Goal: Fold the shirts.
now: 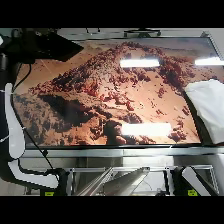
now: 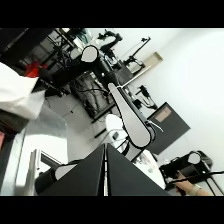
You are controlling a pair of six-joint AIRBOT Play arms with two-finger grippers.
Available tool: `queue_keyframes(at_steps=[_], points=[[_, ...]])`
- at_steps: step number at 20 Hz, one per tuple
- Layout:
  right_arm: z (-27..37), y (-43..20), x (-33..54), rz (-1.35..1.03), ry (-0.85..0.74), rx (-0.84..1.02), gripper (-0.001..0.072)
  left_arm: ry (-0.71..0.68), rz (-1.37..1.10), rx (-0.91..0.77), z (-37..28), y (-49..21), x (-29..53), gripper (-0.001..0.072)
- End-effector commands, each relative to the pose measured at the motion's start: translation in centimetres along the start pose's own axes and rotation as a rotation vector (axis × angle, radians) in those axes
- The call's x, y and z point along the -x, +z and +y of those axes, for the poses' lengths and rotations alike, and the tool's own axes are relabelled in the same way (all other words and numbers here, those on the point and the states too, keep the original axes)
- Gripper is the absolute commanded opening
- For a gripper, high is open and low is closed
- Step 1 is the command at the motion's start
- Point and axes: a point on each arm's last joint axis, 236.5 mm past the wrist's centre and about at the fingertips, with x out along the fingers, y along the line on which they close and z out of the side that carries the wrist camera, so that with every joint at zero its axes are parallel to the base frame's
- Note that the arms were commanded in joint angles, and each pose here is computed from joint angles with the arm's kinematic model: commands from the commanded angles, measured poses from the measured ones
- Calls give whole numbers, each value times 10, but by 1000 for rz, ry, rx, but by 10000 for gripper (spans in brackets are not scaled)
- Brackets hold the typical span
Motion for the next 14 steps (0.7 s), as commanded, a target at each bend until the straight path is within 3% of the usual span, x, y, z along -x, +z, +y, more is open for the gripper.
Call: queue_keyframes(at_steps=[1,3,5,6,8,11,14], points=[[-4,-13,6,42,-6,138,699,-30,21,61,14,-4,-12,25],[1,-2,35,-1,10,149,699,-25,11,60,15,-1,-12,8],[29,11,71,-79,127,159,697,-6,8,42,14,1,-7,-1],[53,15,90,-117,223,169,621,23,11,23,14,2,-4,-2],[108,12,123,-160,447,212,48,143,41,8,21,0,5,-3],[173,-25,159,-148,706,411,18,489,145,9,53,-31,20,-2],[187,-67,150,-129,686,570,18,731,200,41,75,-73,34,0]])
